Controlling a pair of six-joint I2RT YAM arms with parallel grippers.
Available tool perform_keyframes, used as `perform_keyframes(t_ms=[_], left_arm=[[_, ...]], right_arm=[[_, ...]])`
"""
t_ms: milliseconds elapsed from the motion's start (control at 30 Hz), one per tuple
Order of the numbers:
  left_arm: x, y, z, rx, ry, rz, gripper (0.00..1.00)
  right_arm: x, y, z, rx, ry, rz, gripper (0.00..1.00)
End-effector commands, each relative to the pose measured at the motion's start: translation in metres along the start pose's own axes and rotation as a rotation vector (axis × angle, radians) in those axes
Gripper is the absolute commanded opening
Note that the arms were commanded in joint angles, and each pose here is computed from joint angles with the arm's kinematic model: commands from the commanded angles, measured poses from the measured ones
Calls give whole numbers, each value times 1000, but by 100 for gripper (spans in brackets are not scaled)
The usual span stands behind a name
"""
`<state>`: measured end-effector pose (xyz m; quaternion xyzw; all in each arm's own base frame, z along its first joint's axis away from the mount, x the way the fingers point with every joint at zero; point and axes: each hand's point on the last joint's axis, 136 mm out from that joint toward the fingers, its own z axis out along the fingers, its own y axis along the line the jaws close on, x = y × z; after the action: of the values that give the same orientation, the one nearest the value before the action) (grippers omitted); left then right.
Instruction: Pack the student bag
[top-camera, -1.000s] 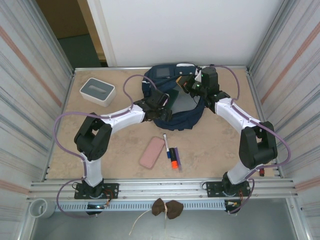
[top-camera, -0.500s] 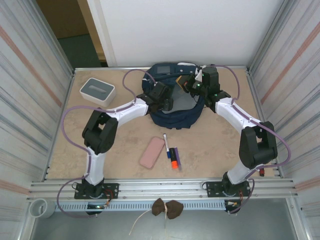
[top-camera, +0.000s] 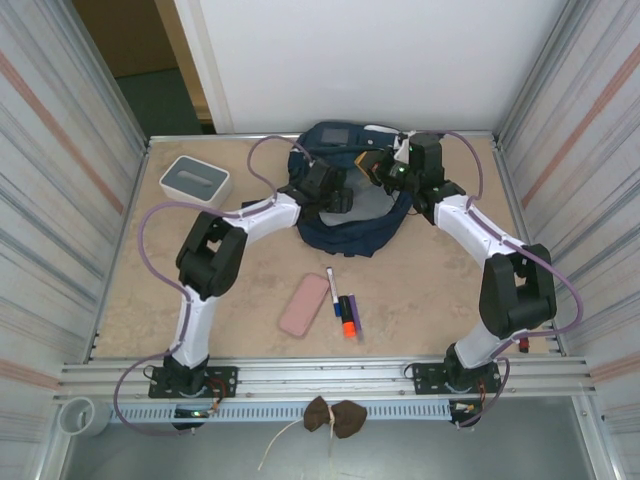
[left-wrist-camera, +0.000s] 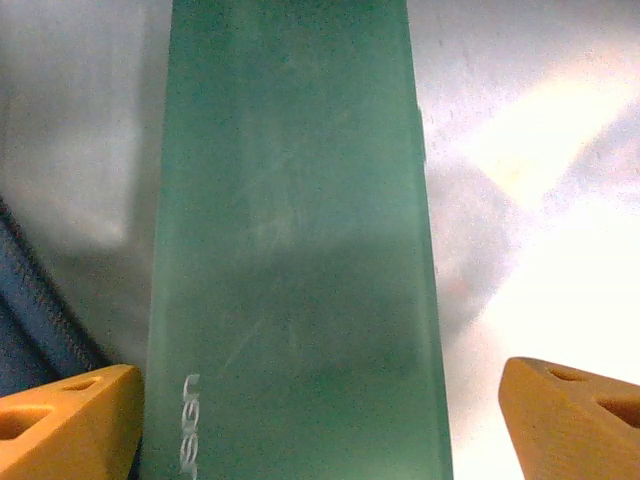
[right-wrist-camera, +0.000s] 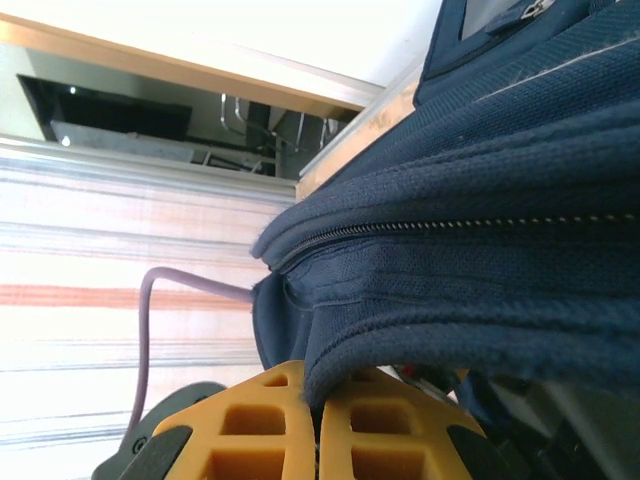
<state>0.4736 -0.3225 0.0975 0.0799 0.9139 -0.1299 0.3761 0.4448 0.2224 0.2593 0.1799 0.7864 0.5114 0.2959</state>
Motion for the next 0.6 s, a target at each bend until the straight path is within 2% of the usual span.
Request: perform_keyframes(t_ms=[0,267,367,567], left_arm=[[-38,-16,-53,122,-139,-11,93],[7,-16,-118,268,-108,19,94],[25,-8,-140,277,-94,52,94],[86,22,-162,225,45,108,94]], right_arm=[[10,24,-13,-76,54,-39,0],[2,12,-7,-48,39,-37,0],[1,8,-7,-34,35,-41,0],[1,1,-5,-15,38,-46,0]])
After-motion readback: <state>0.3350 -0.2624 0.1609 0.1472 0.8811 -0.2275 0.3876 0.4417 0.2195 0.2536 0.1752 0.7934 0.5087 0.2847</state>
